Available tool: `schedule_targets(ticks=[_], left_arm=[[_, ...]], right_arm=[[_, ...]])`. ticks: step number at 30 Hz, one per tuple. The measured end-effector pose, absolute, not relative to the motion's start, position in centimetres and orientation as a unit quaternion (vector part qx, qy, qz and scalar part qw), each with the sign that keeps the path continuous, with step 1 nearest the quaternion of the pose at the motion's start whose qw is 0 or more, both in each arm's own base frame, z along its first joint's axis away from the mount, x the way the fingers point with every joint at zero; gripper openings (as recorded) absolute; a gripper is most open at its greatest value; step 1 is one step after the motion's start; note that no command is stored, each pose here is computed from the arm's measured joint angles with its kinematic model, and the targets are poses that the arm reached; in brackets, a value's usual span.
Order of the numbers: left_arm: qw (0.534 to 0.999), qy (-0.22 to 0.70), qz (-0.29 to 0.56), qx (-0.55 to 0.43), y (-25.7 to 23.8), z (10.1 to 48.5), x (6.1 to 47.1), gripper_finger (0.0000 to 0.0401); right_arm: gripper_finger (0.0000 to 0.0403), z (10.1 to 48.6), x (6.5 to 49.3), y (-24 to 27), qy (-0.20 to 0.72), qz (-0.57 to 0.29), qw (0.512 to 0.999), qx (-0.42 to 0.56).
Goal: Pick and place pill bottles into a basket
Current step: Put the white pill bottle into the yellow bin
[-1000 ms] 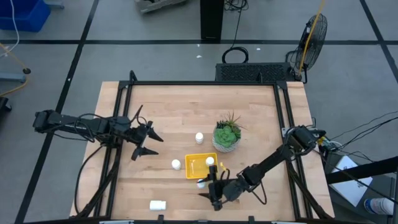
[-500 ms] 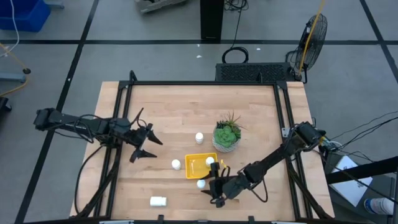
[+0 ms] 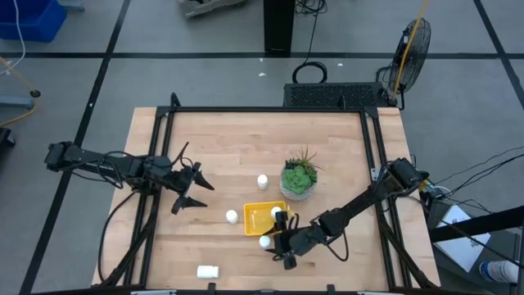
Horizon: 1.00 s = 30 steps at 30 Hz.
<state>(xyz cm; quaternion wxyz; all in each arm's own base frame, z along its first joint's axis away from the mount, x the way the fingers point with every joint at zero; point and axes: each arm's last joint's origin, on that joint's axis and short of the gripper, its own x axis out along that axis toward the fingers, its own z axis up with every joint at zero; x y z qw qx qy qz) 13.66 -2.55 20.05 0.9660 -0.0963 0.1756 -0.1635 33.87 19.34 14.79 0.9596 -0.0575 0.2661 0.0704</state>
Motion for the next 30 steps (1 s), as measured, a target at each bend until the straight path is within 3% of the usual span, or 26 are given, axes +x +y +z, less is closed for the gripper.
schedule_targets(ticks=[8,30], left_arm=[[0.966,0.176,-0.164,-0.095,-2.5,20.0,13.7,0.031],[0.966,0.176,-0.165,-0.096,-2.6,20.0,13.7,0.031]], right_arm=[[0.0233,16.8,33.5,19.1,0.253,0.082,0.963,-0.052],[0.0233,16.5,33.7,18.6,0.262,0.071,0.962,-0.036]])
